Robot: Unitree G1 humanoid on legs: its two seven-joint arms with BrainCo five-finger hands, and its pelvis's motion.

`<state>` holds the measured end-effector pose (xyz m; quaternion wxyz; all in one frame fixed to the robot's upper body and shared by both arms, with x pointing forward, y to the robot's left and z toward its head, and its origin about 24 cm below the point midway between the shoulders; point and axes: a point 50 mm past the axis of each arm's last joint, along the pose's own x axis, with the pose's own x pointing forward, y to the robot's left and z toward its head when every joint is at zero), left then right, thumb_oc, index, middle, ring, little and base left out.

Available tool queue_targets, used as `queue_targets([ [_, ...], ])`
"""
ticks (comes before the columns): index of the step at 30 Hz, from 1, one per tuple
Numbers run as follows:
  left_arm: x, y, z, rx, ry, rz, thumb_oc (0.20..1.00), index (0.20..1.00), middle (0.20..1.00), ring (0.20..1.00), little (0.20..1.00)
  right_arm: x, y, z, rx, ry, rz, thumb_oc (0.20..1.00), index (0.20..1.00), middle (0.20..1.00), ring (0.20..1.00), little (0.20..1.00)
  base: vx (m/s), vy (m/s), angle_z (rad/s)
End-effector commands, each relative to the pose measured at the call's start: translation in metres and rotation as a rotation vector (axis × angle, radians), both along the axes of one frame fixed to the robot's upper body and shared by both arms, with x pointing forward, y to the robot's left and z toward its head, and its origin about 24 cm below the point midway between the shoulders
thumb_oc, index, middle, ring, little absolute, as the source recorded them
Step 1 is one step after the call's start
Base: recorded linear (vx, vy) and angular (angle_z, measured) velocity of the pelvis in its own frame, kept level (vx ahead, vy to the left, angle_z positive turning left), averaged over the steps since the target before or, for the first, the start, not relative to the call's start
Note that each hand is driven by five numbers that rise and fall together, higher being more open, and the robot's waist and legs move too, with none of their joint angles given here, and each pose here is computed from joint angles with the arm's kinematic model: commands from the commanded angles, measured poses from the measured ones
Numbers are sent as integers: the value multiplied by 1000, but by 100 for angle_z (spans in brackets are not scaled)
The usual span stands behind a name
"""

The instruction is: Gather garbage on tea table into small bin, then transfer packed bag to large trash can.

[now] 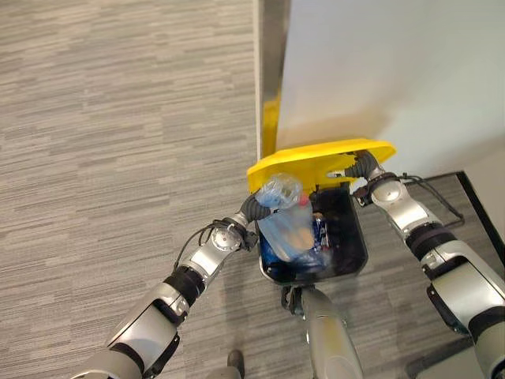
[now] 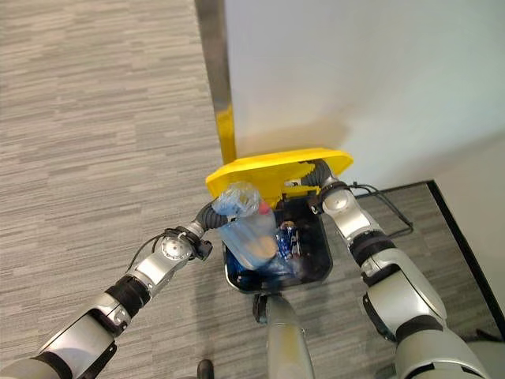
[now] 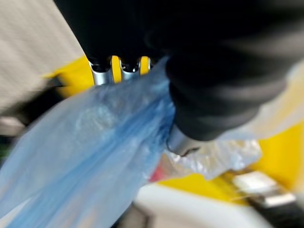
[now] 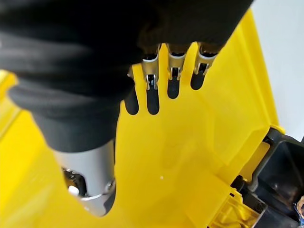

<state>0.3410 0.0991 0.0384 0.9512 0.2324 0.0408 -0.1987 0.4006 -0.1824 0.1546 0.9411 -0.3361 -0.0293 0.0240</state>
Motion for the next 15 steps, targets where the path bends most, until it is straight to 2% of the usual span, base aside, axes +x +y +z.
queue_targets([
  [1,10,-25,36,17,-162,-91,200,200,200,200,200,2,34,105,47,-369,110,1000,1000,1000,1000,1000,-31,10,-1],
  [3,12,-28,32,67,-151,-94,200,200,200,200,200,-4,44,114,50,-418,159,1000,1000,1000,1000,1000,0,0,0],
  [4,14,-27,30,96,-145,-89,520,520,520,520,520,-6,50,115,44,-430,184,1000,1000,1000,1000,1000,-31,11,-3],
  [5,15,-25,26,135,-137,-81,947,947,947,947,947,-7,55,113,37,-430,203,1000,1000,1000,1000,1000,-23,5,-6],
  [6,15,-25,26,135,-137,-81,1000,1000,1000,1000,1000,-7,55,113,37,-430,203,1000,1000,1000,1000,1000,-30,3,-7],
  [9,19,-16,23,223,-154,-44,1000,1000,1000,1000,1000,-7,64,107,-17,-413,237,1000,1000,1000,1000,1000,-18,-1,-4],
  [15,15,0,14,237,-144,-2,1000,1000,1000,1000,1000,-7,60,82,-3,-352,227,1000,1000,1000,1000,1000,0,0,0],
])
